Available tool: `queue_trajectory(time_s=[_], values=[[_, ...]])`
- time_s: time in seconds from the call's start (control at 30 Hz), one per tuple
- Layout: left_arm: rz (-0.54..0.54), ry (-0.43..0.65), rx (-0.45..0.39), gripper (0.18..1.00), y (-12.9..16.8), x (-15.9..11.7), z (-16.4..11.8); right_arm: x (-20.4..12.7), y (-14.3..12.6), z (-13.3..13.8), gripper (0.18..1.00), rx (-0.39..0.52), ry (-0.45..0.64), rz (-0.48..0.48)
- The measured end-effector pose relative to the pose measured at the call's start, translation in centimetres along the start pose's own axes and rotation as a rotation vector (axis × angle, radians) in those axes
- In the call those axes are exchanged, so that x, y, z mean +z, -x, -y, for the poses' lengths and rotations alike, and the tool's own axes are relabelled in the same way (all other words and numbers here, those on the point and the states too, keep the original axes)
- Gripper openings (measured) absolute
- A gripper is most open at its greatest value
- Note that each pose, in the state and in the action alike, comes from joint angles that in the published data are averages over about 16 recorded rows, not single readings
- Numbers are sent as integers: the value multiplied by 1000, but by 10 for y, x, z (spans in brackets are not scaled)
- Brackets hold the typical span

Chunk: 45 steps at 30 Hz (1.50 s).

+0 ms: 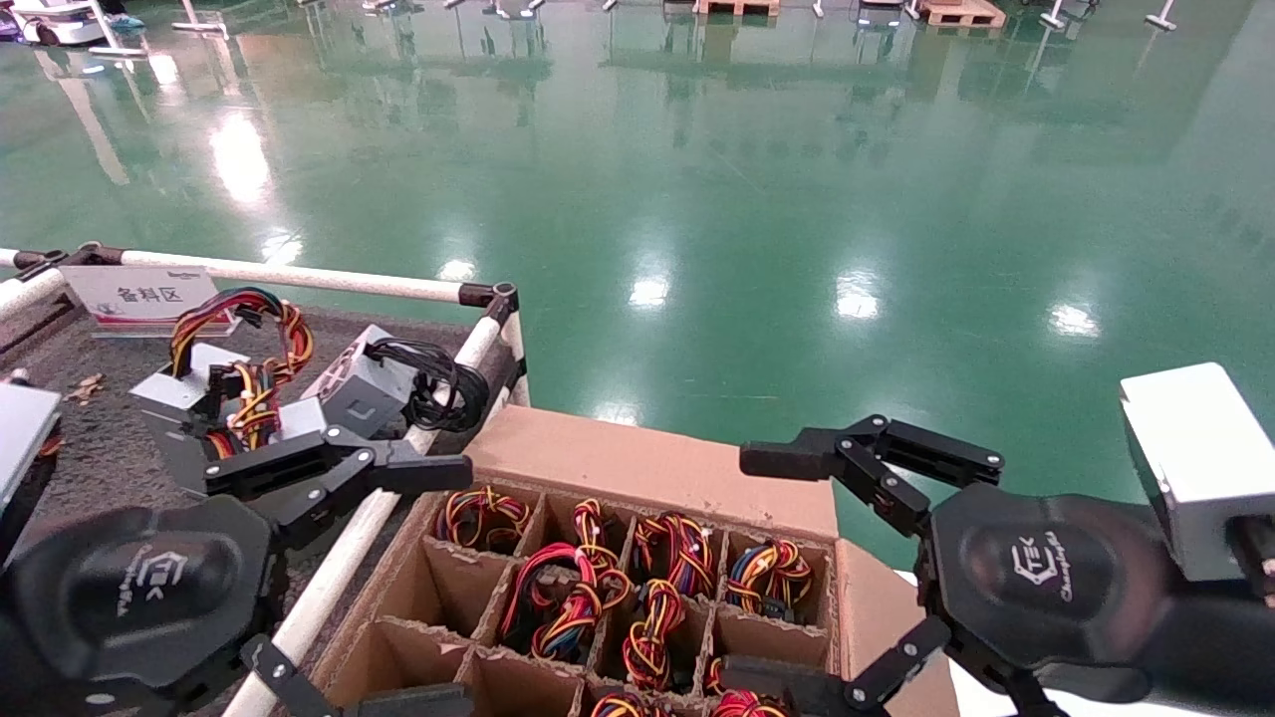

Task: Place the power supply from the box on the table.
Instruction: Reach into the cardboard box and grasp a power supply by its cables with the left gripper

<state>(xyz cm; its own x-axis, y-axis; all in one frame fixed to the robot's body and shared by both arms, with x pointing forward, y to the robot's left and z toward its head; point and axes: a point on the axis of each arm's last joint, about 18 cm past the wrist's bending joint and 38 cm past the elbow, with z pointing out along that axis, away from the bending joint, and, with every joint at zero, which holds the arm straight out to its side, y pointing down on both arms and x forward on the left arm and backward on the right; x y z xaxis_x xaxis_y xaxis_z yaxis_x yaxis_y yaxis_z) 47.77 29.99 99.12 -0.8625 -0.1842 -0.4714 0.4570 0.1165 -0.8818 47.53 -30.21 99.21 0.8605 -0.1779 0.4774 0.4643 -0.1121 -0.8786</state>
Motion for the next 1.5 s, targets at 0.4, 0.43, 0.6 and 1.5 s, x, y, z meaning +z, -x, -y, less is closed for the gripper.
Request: queue_trajectory(time_s=[0.4, 0.43, 0.6, 1.5], values=[[25, 51, -46, 998, 12, 9, -5, 0, 0, 0, 912, 0, 0, 0], [27, 58, -52, 998, 13, 11, -6, 0, 0, 0, 905, 0, 0, 0], [34, 104, -86, 998, 21, 20, -6, 0, 0, 0, 808, 0, 0, 0], [70, 415, -355, 998, 44, 64, -18, 0, 0, 0, 262, 0, 0, 0]])
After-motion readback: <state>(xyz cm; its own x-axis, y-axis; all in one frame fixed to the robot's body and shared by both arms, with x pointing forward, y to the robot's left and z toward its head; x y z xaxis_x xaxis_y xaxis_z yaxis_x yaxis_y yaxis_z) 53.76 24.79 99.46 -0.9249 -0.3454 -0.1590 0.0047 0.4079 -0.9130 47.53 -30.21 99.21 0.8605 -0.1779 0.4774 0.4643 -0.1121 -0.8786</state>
